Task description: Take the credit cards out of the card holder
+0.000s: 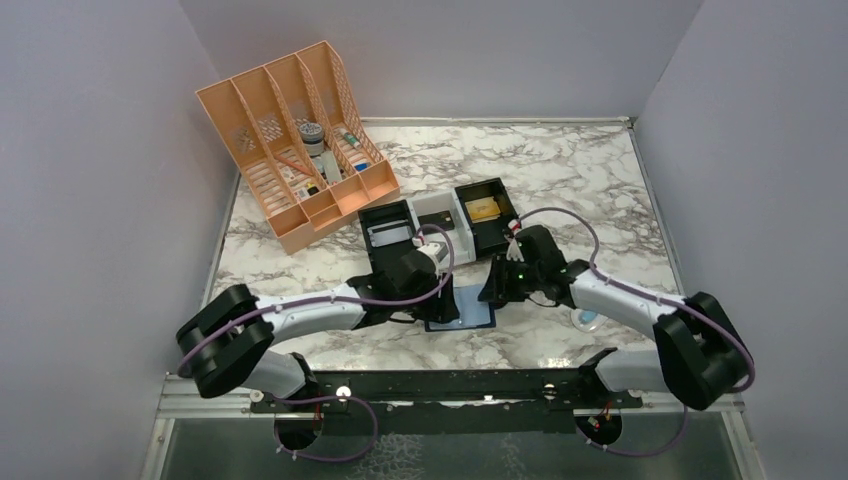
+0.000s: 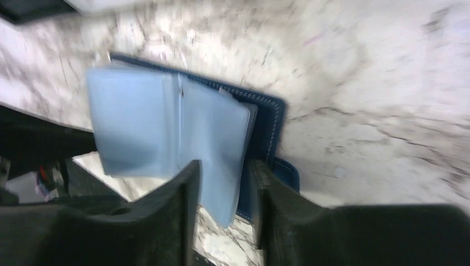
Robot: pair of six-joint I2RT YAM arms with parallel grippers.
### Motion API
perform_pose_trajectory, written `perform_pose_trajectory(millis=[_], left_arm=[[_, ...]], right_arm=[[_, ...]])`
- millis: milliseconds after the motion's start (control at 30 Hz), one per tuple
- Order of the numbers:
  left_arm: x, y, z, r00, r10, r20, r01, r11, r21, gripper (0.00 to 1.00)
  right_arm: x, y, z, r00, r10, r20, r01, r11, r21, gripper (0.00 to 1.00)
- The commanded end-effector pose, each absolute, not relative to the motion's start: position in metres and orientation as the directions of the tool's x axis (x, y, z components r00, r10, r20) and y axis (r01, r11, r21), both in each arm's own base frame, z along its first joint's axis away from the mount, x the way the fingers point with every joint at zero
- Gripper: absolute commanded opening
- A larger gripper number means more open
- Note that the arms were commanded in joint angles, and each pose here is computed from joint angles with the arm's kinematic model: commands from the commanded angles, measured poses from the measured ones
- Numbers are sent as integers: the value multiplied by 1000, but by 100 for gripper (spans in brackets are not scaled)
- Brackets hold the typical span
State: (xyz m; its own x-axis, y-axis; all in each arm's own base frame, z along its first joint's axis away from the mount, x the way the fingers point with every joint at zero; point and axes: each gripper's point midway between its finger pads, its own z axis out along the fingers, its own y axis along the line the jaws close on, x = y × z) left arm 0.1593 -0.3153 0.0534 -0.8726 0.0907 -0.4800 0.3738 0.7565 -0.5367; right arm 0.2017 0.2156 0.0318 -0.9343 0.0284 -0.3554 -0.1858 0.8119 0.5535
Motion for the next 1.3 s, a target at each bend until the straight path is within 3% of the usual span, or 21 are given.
perform_pose_trajectory(millis=[0,100,200,333,467,633,767,833,933,1133,1267], left_arm=[[170,-290,70,-841,50,-539,338,826,-452,62],[180,-276,83,-810,55,-584,333,862,-381,68],[190,-267,101,-770,51,-636,334,882,-334,75],[209,-253,132,-687,45,-726,333,907,-259,99],[235,-235,164,-604,81,-793,313,939,-143,99],[273,-189,203,-539,44,-841,211,974,-84,99],[294,-137,227,-492,-15,-870,85,994,-66,99],[299,-112,236,-476,-50,-878,6,998,-61,99],[299,-88,252,-451,-124,-884,-71,992,-103,99],[286,-72,279,-366,-173,-914,-109,984,-143,99],[280,-68,292,-333,-189,-924,-109,981,-161,99]], right_arm=[[241,181,69,-831,79,-551,-158,916,369,45],[263,163,100,-739,91,-668,-140,949,283,59],[283,145,136,-624,108,-774,-103,971,218,61],[303,140,200,-417,106,-903,-156,970,185,70],[314,138,263,-186,128,-974,-208,964,166,83],[323,124,314,5,106,-994,-172,980,103,92],[343,105,319,2,18,-1000,-44,999,18,96],[359,93,311,-79,34,-996,-25,999,36,98],[375,88,303,-174,127,-976,-113,983,148,98],[356,117,357,-42,123,-992,-333,934,130,99],[349,123,384,-6,137,-991,-377,917,129,99]])
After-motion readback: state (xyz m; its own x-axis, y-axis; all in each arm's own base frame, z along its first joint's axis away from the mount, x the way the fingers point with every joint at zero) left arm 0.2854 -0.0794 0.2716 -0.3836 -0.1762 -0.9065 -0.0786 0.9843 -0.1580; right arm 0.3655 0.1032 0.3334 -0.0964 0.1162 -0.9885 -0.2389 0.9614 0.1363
